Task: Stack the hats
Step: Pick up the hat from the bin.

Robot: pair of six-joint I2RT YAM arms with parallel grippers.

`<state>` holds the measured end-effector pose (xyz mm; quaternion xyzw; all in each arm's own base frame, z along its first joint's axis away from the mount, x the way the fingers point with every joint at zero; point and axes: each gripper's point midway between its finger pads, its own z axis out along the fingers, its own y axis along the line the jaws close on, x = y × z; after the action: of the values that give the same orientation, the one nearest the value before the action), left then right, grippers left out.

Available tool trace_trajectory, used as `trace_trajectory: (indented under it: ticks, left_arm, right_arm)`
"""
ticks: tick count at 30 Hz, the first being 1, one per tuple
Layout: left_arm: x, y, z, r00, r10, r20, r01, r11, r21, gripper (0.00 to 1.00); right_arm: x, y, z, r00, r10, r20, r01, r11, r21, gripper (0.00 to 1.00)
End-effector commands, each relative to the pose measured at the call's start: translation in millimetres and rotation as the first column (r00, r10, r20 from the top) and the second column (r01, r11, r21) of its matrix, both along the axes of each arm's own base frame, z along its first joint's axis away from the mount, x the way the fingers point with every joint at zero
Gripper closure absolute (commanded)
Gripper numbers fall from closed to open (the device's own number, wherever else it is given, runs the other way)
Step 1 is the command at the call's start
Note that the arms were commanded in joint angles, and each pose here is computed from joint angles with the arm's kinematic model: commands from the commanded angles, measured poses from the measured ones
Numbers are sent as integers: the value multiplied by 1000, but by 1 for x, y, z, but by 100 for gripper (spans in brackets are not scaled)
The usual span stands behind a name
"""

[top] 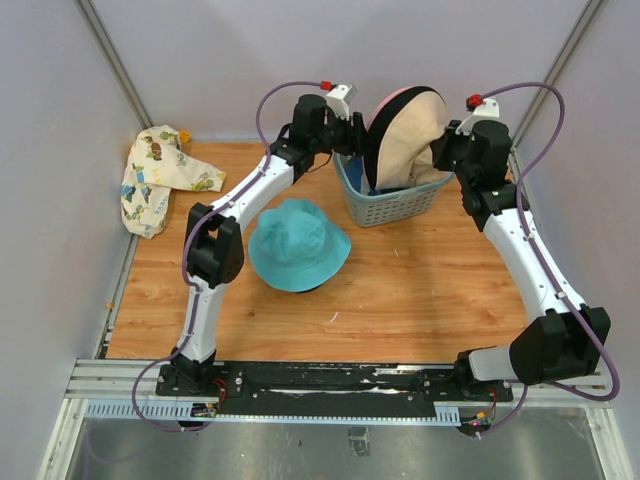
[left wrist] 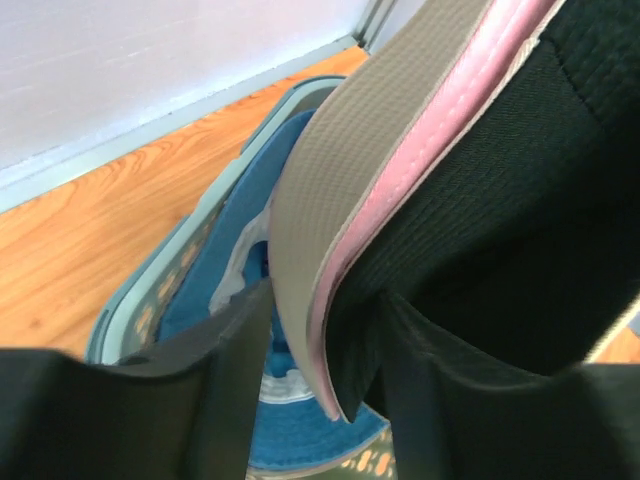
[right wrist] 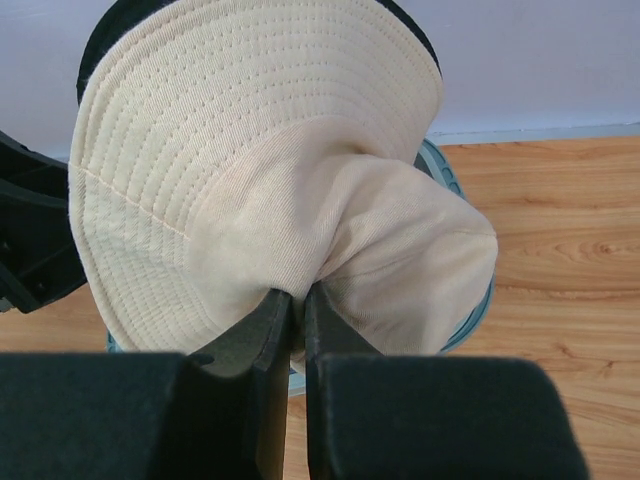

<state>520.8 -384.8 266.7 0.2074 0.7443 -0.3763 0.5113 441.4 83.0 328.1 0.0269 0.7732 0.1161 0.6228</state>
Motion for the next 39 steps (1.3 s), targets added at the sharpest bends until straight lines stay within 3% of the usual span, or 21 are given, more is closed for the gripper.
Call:
trace_trajectory:
  ticks: [1,9,22,39]
  left_arm:
    - [-6,2,33,998,-23,57,25,999,-42,56]
    - [-13,-6,34,996,-79,52,82,994,-67,99]
    - [4,19,22,995,101,18,-101,995,6,100]
    - [9,29,17,987,163,8,-163,986,42,100]
  right_arm:
    - [-2,-15,48,991,-39,126,38,999,9,96]
    - [0,-14,50,991,-36,129,35,999,9,96]
    - [-7,-24,87,976,-67,207,70,997,-10,98]
    - [-18,-38,124,951,-116,286,129,991,-29,99]
